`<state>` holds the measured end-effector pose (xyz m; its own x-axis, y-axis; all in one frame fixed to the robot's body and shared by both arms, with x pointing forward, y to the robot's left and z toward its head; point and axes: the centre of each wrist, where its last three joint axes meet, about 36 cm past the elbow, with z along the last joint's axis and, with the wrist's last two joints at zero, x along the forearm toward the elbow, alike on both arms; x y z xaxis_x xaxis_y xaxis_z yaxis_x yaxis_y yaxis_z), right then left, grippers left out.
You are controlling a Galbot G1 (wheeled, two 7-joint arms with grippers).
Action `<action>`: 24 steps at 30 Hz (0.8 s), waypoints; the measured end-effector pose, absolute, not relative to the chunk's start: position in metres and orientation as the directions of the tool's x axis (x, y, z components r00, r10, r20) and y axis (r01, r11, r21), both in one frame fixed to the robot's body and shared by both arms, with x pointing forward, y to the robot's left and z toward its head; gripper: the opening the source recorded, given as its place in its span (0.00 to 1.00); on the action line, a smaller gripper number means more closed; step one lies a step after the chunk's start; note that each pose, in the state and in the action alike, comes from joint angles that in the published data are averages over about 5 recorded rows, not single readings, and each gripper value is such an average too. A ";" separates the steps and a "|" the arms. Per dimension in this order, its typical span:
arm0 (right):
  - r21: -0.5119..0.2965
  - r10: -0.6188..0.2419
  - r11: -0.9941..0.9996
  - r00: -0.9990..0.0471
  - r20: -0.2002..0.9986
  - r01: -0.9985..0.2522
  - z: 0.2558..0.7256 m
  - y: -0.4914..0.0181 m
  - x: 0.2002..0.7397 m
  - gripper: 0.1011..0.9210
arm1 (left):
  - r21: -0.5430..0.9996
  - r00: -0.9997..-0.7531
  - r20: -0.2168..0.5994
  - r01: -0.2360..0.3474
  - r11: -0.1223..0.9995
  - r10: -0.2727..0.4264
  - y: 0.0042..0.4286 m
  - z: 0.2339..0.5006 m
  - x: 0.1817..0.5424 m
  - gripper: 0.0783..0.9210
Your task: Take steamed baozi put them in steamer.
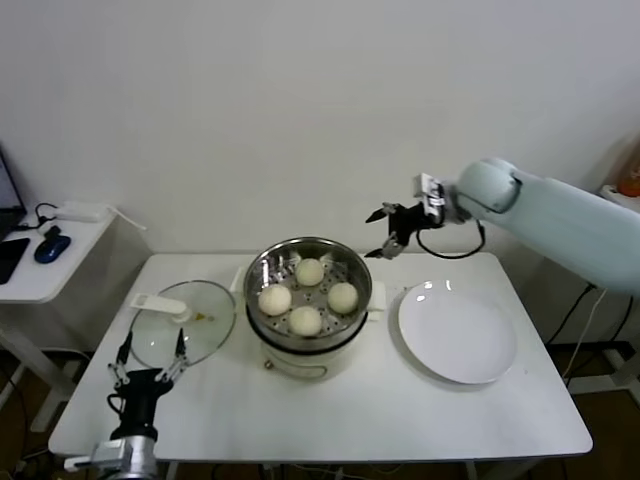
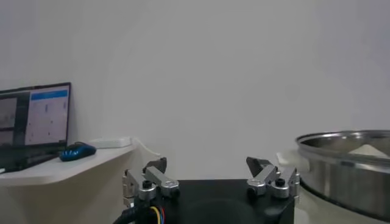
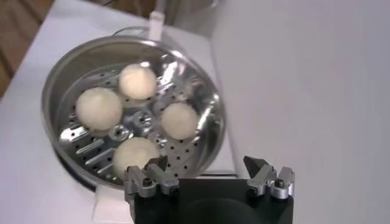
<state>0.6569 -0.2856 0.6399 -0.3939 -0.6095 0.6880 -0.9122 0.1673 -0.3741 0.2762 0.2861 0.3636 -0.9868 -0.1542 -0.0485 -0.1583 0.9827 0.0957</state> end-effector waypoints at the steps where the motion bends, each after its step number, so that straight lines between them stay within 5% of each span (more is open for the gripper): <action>1: -0.381 -0.618 0.195 -0.415 0.668 -0.904 0.635 -0.294 0.651 0.88 | 0.094 -0.987 -0.050 -0.156 0.983 -0.152 0.286 0.363 0.276 0.88; 15: -0.433 -0.640 0.538 -0.685 0.349 -0.723 0.549 -0.360 0.569 0.88 | 0.089 -0.988 -0.052 -0.148 0.985 -0.144 0.278 0.358 0.267 0.88; 24: -0.368 -0.563 0.747 -0.821 0.091 -0.553 0.477 -0.357 0.514 0.88 | 0.103 -0.991 -0.024 -0.130 0.986 -0.128 0.278 0.359 0.263 0.88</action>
<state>0.5139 -0.3574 0.4774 -0.8214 -0.5629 0.0912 -0.5531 0.7474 -0.3682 0.2633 0.2783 0.3591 -0.9915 -0.1281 -0.0244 -0.1299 0.9862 0.1030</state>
